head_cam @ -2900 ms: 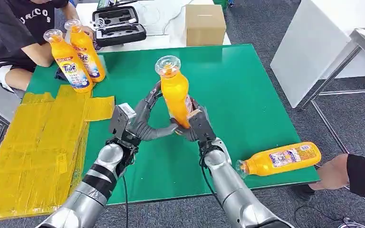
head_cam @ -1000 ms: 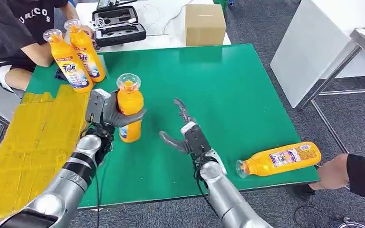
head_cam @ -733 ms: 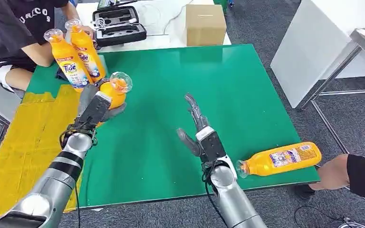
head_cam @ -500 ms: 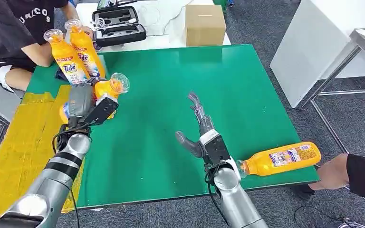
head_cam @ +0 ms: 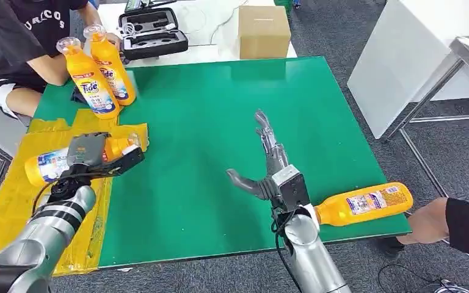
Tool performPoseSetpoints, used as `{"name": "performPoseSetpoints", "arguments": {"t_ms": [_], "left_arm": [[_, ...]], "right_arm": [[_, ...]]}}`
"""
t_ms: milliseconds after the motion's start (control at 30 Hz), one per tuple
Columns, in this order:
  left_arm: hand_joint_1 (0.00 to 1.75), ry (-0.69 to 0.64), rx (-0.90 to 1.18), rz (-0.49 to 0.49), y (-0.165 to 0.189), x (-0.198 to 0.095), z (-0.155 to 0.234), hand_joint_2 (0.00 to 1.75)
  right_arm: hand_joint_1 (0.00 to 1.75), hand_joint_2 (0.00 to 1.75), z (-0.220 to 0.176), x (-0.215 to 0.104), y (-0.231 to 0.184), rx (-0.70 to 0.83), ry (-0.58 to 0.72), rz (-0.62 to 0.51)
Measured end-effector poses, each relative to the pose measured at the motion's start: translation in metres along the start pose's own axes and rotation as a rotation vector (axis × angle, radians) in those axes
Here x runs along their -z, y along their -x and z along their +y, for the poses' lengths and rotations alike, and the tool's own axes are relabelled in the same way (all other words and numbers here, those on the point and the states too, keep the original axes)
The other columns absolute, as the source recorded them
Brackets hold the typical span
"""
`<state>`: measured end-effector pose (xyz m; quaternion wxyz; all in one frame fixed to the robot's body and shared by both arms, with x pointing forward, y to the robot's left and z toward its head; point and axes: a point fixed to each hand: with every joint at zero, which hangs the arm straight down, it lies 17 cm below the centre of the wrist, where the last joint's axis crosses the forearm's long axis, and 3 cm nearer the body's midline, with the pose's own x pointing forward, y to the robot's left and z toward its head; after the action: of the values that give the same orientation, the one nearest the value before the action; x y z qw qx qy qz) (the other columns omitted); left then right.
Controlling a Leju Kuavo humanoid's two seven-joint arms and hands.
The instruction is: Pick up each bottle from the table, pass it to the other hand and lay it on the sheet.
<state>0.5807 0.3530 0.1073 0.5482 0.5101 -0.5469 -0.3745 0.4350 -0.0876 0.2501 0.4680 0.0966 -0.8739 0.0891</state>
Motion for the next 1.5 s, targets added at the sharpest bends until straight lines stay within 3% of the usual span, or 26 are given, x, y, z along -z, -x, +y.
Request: {"name": "performPoseSetpoints", "arguments": {"t_ms": [200,367,400,433,800,1500], "left_arm": [[1.75,0.075,-0.051,0.022,0.006,-0.009,-0.022,1.75],[1.75,0.168,-0.222,-0.002,-0.009,-0.016,-0.042,1.75],[1.38,0.174,-0.255,-0.002,-0.011,-0.016,-0.043,1.75],[0.03,0.179,-0.286,-0.002,-0.014,-0.016,-0.043,1.75],[0.0,0.18,-0.471,0.026,-0.028,-0.015,-0.044,1.75],[0.0,0.192,-0.479,0.073,-0.019,-0.019,-0.05,1.75]], "right_arm": [[0.0,1.75,0.0,0.004,-0.003,0.0,-0.005,-0.009],[0.0,1.75,0.002,0.009,-0.005,0.001,-0.016,-0.014],[0.0,1.75,0.002,0.01,-0.006,0.0,-0.017,-0.015],[0.0,1.75,0.002,0.011,-0.006,0.0,-0.019,-0.016],[0.0,1.75,0.011,0.014,-0.001,0.001,-0.043,-0.007],[0.0,1.75,0.016,0.013,0.005,-0.012,-0.062,0.008]]}}
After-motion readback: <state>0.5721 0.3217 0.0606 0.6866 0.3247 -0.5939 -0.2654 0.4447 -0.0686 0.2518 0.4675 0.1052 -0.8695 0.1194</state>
